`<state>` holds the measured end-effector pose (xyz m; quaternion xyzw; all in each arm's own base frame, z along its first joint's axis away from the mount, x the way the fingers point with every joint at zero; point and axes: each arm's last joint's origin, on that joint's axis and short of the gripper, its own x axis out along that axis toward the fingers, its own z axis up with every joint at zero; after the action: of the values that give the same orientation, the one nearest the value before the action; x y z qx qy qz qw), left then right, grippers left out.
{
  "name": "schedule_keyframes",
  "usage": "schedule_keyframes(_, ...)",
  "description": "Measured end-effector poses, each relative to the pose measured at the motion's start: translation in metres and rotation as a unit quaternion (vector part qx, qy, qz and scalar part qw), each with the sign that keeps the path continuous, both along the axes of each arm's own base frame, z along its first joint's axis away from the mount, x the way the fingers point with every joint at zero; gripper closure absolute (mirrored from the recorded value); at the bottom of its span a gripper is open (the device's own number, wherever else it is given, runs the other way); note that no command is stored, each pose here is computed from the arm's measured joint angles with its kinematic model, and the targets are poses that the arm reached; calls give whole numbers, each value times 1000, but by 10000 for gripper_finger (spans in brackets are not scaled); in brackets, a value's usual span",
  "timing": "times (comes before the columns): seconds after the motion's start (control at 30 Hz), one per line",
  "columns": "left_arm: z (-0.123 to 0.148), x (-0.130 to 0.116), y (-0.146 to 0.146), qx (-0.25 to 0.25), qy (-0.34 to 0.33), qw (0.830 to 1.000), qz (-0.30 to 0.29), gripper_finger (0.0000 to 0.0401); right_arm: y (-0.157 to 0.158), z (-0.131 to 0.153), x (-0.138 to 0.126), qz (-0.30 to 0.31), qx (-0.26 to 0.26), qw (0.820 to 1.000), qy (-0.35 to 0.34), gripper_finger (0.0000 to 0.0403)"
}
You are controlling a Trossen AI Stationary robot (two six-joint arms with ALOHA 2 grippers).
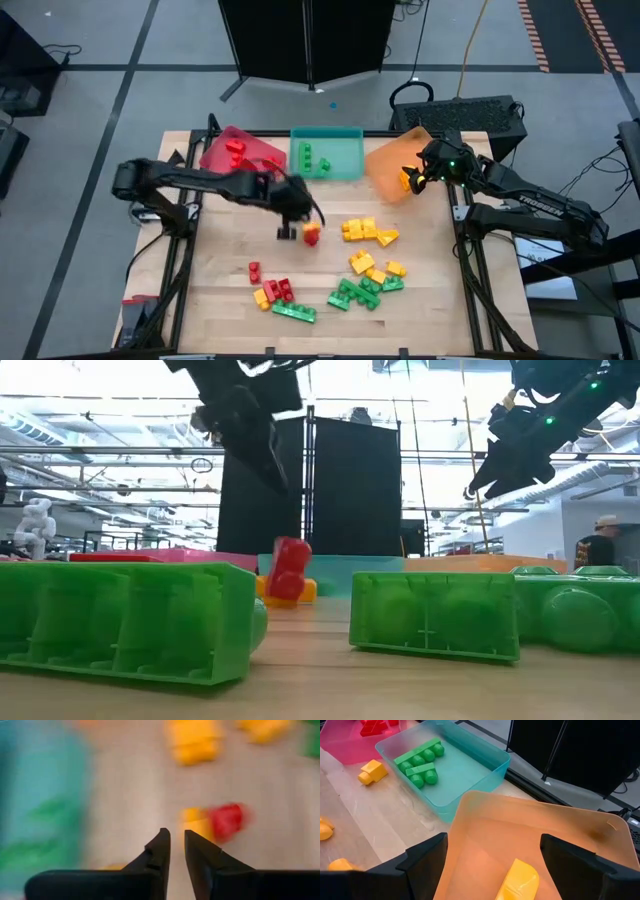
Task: Sort blocks
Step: Put the red game piece into the red bin
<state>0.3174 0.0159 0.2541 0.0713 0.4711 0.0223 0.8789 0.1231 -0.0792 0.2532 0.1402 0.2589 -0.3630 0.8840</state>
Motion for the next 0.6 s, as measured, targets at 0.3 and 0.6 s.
schedule_keyframes(0.3,36,-22,39,-54,-83,994,55,379,0,0,0,0,0,1000,0,88)
schedule_keyframes(0.6,30,3,-2,-146,-126,979,-69,301,0,-1,0,3,0,1000,5,88)
